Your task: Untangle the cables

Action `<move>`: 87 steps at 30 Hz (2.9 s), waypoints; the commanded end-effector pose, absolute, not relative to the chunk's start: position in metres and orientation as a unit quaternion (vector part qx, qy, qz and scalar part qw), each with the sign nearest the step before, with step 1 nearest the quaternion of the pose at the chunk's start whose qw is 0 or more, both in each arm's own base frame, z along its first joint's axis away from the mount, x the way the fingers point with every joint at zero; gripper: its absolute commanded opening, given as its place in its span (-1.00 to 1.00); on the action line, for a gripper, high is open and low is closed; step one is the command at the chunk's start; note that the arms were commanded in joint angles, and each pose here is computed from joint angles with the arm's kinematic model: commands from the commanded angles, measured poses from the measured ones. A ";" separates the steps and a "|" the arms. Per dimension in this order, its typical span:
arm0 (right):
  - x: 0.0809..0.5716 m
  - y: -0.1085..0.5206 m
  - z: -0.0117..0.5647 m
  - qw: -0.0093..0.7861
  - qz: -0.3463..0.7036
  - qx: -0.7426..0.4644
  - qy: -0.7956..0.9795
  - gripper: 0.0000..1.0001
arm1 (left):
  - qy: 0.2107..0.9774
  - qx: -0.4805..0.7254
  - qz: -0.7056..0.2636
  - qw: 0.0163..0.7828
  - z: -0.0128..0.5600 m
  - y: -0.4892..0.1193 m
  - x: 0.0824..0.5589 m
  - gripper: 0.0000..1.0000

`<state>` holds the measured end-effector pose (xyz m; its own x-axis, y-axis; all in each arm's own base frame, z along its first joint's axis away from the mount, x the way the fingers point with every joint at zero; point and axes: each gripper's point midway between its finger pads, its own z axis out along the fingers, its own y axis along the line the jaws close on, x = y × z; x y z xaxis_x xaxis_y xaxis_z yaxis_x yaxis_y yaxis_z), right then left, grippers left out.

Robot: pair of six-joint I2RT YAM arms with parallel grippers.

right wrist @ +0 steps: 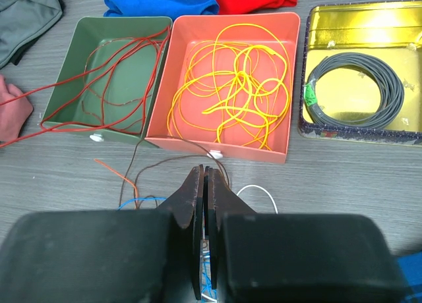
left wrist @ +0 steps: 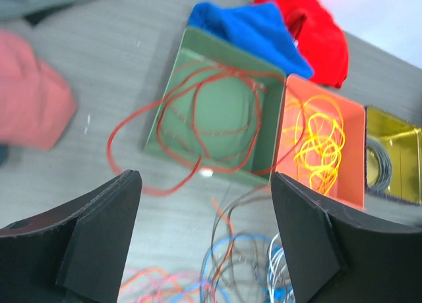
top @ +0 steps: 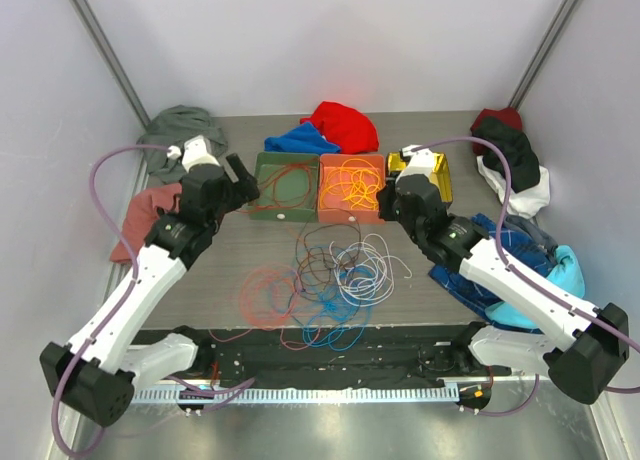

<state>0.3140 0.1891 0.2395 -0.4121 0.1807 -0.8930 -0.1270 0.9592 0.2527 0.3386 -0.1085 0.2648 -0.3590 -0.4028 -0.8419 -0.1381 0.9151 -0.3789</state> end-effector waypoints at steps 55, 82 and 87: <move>0.311 0.183 0.234 0.541 0.134 0.029 0.830 -0.91 | 0.851 -0.174 -0.215 0.446 0.174 -0.219 0.470 -1.00; 0.310 0.184 0.237 0.544 0.143 0.032 0.826 -0.91 | 0.827 -0.138 -0.147 0.524 0.269 -0.156 0.400 0.99; 0.302 0.178 0.247 0.554 0.153 0.035 0.818 -0.82 | 0.813 -0.127 -0.165 0.544 0.280 -0.147 0.352 1.00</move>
